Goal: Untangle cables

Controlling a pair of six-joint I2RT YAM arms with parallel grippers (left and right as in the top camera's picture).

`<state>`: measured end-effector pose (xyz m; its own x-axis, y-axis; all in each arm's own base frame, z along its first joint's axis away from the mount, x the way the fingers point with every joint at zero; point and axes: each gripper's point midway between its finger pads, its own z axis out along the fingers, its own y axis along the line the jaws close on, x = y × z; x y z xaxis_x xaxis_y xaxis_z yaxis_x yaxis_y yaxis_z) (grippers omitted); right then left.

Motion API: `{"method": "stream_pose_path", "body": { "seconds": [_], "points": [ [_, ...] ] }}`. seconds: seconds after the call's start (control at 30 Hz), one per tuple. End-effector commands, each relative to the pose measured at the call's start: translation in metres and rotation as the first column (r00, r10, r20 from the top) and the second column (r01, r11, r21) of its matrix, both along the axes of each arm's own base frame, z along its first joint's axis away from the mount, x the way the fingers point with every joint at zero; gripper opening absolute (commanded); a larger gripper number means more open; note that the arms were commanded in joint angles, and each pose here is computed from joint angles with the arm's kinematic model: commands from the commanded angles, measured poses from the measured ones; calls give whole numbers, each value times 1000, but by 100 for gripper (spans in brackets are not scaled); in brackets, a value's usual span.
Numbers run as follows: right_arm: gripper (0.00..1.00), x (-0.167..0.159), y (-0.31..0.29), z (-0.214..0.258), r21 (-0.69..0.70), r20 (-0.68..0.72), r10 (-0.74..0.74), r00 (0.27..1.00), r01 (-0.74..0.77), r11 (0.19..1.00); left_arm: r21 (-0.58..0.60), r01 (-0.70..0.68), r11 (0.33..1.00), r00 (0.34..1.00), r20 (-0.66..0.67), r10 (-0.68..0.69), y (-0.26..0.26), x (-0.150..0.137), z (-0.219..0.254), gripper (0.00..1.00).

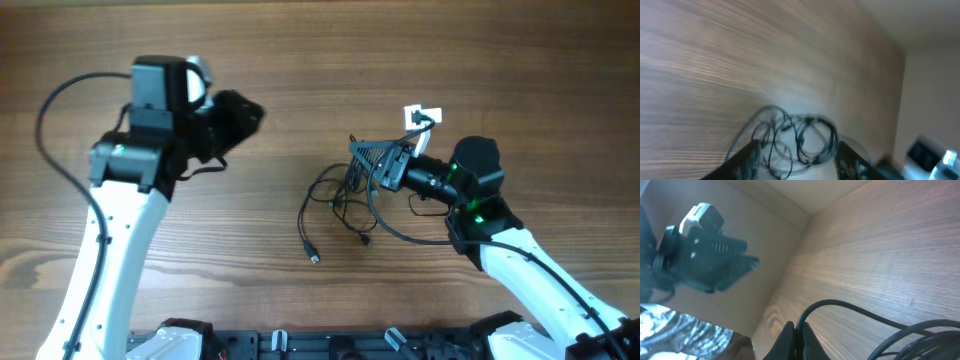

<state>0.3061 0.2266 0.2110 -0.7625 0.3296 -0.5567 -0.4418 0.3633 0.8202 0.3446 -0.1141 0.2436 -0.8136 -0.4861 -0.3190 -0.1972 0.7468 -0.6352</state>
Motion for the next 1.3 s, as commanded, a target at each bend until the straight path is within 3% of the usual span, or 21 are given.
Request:
{"method": "stream_pose_path", "body": {
  "seconds": [0.0,0.13,0.23,0.37,0.5,0.57,0.73,0.97,1.07,1.2,1.27],
  "points": [
    [4,6,-1,20,65,-37,4,999,-2,998,5,317,948,948,25,-317,-59,-14,-13,67],
    [5,9,-8,20,87,-77,-2,997,9,996,-15,392,920,918,-61,-392,-88,-17,-46,70],
    [5,10,-22,21,113,-108,13,994,-1,994,-110,604,789,796,34,-605,-126,-31,-44,75],
    [5,11,-33,23,132,-129,22,991,-5,991,-130,606,785,788,-40,-615,-140,-29,-76,77],
    [5,12,-33,23,131,-125,20,992,-3,991,-128,673,728,734,-8,-680,-173,-34,-88,78],
    [5,14,-38,23,132,-125,6,992,10,991,-35,670,741,742,-12,-671,-178,-31,-97,68],
    [5,16,-45,24,137,-130,-1,991,19,990,44,664,746,747,-7,-664,-185,-29,-102,47],
    [5,14,-44,24,138,-129,11,992,6,990,46,626,778,779,-74,-623,-205,-26,-137,47],
    [5,18,-47,23,103,-71,-11,997,19,994,42,636,771,770,-103,-630,-210,-30,-151,4],
    [5,50,-91,-3,-28,-51,-251,967,250,968,83,562,823,824,-145,-548,-176,-13,-153,4],
    [5,61,-133,-20,-92,-100,-403,910,395,914,92,497,863,860,-185,-476,-138,-2,-148,4]
  ]
}}
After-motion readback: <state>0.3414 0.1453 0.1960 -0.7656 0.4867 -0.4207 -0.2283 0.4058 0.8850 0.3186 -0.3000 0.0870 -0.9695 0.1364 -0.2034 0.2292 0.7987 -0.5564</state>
